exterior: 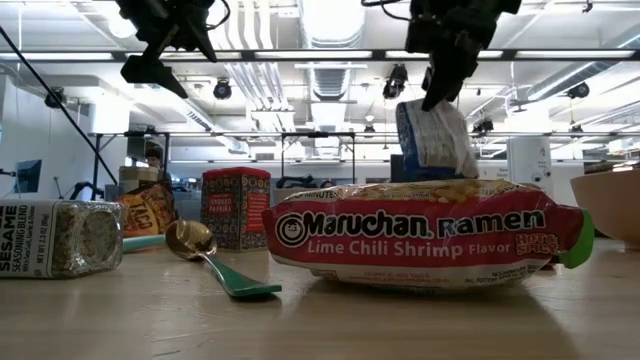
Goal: Pick & Place Food Item
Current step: Put the blue noodle pack into the right gray bin
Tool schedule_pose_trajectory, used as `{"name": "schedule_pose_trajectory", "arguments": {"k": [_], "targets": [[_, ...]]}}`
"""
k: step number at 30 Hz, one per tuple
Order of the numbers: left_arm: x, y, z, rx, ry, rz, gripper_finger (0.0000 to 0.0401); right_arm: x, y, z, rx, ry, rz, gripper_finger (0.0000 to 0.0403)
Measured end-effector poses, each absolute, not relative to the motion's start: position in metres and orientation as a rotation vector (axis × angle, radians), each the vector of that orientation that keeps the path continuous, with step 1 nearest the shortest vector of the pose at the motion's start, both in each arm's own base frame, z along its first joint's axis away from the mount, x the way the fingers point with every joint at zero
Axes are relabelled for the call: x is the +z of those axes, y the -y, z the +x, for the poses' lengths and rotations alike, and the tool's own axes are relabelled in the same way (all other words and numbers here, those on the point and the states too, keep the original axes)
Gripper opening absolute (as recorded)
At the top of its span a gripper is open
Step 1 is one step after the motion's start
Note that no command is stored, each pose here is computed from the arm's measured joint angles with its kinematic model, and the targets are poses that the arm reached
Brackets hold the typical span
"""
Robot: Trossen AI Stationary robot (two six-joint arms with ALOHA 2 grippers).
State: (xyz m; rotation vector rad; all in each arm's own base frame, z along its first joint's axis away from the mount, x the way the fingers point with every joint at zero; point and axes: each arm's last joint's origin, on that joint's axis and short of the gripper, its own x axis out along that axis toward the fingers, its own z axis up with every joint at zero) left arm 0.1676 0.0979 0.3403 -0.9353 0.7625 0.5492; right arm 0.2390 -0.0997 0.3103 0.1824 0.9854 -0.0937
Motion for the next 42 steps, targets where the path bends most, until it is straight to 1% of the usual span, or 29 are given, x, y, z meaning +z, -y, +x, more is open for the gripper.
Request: {"name": "schedule_pose_trajectory", "arguments": {"k": [7, 14, 20, 25, 34, 42], "targets": [[0.34, -0.098, 0.168, 0.549, -0.762, -0.935, 0.0387, 0.328, 0.116, 0.215, -0.177, -0.903, 0.146, 0.0008], [0.34, -0.098, 0.168, 0.549, -0.763, -0.936, 0.0387, 0.331, 0.139, 0.196, -0.245, -0.907, 0.065, 0.0008], [0.34, -0.098, 0.167, 0.551, -0.766, -0.937, 0.0387, 0.33, 0.152, 0.186, -0.219, -0.939, -0.076, 0.0008], [0.34, -0.098, 0.167, 0.551, -0.766, -0.937, 0.0387, 0.33, 0.16, 0.18, -0.21, -0.952, -0.15, 0.0008], [0.34, -0.098, 0.167, 0.551, -0.766, -0.938, 0.0387, 0.33, 0.166, 0.178, -0.148, -0.982, -0.344, 0.0008], [0.34, -0.098, 0.167, 0.551, -0.766, -0.937, 0.0387, 0.325, 0.175, 0.181, -0.178, -1.061, -0.495, 0.0008]]}}
